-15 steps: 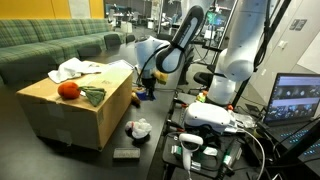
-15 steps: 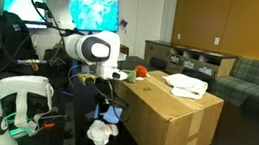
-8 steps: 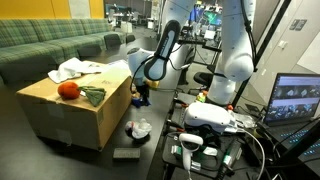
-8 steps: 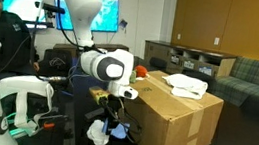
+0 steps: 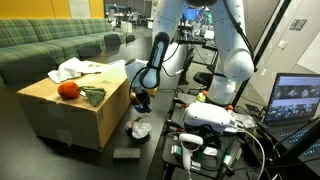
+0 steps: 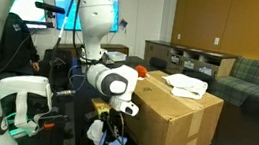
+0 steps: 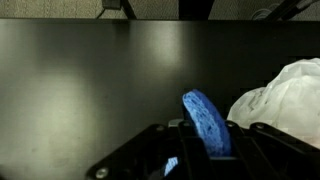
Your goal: Put the objects on the box onto the table and the objects on the table on to the box
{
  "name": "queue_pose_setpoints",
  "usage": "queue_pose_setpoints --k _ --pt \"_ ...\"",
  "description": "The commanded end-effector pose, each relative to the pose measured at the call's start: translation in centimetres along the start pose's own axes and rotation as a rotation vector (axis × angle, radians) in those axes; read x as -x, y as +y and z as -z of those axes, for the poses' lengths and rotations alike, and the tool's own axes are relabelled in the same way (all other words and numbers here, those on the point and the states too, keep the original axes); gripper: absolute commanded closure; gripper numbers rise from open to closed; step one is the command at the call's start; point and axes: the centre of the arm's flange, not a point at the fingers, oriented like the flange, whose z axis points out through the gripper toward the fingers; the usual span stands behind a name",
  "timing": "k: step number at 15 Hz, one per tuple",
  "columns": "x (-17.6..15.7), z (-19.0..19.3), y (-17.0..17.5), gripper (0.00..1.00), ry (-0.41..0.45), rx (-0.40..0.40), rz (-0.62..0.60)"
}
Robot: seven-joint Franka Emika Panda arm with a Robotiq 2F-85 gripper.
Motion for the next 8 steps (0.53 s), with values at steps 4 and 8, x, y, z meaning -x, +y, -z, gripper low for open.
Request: queue_pose_setpoints --k 4,8 --pt "-0.9 -0.65 0.76 0.61 0.042 -0.006 -0.021" --pt "-0.97 -0.05 1.21 0.29 0.095 0.0 -0.038"
